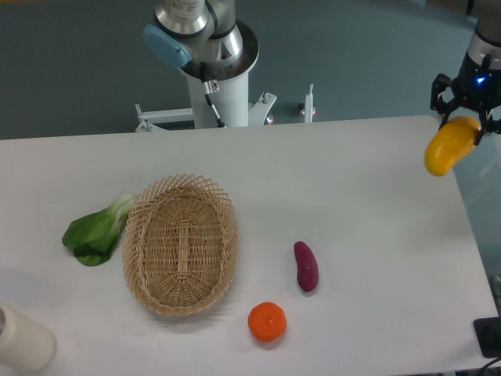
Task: Place the mango in the basket
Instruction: 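Lift the held yellow mango slightly with the gripper, then carry the yellow mango across the table over the wicker basket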
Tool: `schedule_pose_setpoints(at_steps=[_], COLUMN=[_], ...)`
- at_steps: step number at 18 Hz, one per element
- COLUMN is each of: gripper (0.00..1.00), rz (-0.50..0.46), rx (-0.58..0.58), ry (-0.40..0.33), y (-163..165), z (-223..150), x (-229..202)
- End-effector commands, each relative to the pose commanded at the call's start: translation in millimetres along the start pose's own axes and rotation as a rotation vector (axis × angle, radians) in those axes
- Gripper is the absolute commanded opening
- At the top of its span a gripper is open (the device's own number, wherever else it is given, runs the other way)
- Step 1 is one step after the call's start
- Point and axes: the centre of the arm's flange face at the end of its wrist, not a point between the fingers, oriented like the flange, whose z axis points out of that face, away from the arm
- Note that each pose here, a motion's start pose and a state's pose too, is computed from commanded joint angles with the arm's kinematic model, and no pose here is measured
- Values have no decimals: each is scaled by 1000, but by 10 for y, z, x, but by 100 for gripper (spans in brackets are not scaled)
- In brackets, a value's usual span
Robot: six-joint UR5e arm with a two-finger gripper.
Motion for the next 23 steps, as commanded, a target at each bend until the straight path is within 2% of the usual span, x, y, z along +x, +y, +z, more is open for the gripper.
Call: schedule_pose_setpoints(at_steps=[15,18,20,23], gripper=[21,21,21,21], rz=[-8,-43,-91,-206], rx=[-1,-3,2,17], ry=[6,13,8,-2], y=[3,-56,-209,-807], z=[109,170,198,211], x=[-14,7,20,180])
